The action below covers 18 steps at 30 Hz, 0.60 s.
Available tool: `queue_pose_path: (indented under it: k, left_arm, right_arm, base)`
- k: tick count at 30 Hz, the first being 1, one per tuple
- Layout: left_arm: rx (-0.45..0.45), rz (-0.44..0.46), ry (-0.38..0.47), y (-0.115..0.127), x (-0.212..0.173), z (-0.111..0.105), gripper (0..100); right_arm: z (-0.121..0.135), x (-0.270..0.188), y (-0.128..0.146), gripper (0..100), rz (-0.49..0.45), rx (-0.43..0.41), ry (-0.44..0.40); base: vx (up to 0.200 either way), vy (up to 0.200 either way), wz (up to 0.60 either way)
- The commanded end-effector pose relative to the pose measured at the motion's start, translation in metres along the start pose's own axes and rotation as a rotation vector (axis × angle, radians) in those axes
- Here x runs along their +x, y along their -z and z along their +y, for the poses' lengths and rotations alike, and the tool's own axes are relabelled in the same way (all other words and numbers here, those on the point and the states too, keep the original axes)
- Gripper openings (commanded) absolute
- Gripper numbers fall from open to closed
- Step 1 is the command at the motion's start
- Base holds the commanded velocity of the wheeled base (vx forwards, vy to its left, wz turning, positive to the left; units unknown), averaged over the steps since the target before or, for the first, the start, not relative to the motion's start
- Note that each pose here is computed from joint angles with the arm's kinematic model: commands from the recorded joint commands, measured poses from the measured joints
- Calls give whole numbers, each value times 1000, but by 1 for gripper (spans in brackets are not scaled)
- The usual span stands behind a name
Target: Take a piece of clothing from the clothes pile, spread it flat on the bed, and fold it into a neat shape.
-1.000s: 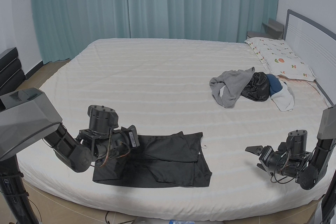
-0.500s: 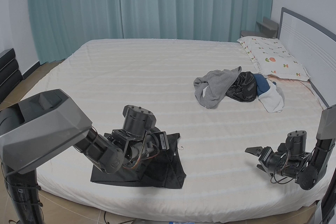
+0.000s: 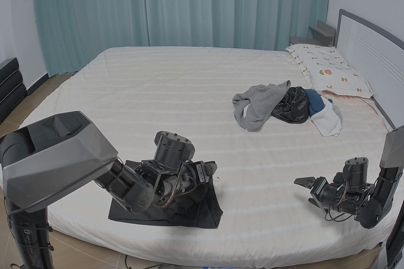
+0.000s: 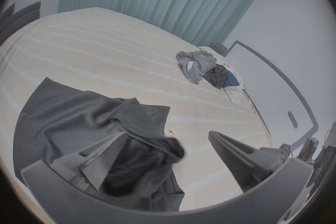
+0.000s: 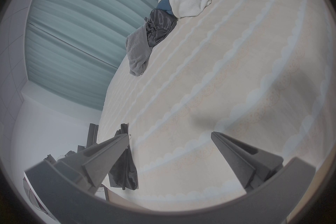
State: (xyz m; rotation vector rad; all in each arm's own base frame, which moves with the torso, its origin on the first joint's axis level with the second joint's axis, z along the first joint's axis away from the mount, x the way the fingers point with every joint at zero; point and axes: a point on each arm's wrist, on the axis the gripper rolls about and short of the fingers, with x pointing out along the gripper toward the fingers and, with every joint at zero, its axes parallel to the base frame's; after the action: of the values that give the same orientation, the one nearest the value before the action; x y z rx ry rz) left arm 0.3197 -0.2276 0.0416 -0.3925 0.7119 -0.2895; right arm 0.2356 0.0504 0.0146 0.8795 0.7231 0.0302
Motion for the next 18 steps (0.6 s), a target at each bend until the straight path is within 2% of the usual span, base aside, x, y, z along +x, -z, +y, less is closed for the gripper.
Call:
queue_pose_path:
  k: [1, 6, 8, 9, 13, 18]
  left_arm:
    - [-50, -29, 26, -11, -29, 0, 100]
    - [-134, -83, 47, -25, -59, 9, 100]
    - [-172, -90, 49, -26, -72, 19, 100]
    - [-187, -79, 42, -22, -79, 32, 100]
    - [-240, -37, 13, -6, -91, 60, 100]
    - [-341, -38, 2, 6, -95, 73, 100]
  right_arm:
    - [0, 0, 1, 100, 3, -1, 1]
    - [0, 0, 1, 100, 4, -1, 2]
    - [0, 0, 1, 100, 3, -1, 1]
    - [0, 0, 1, 100, 5, -2, 1]
    - [0, 0, 2, 100, 9, -4, 1]
    - [1, 1, 3, 100, 11, -6, -1]
  base:
    - [0, 0, 0]
    - [0, 0, 0]
    - [0, 0, 0]
    - [0, 0, 0]
    - [0, 0, 0]
    - [-200, 0, 0]
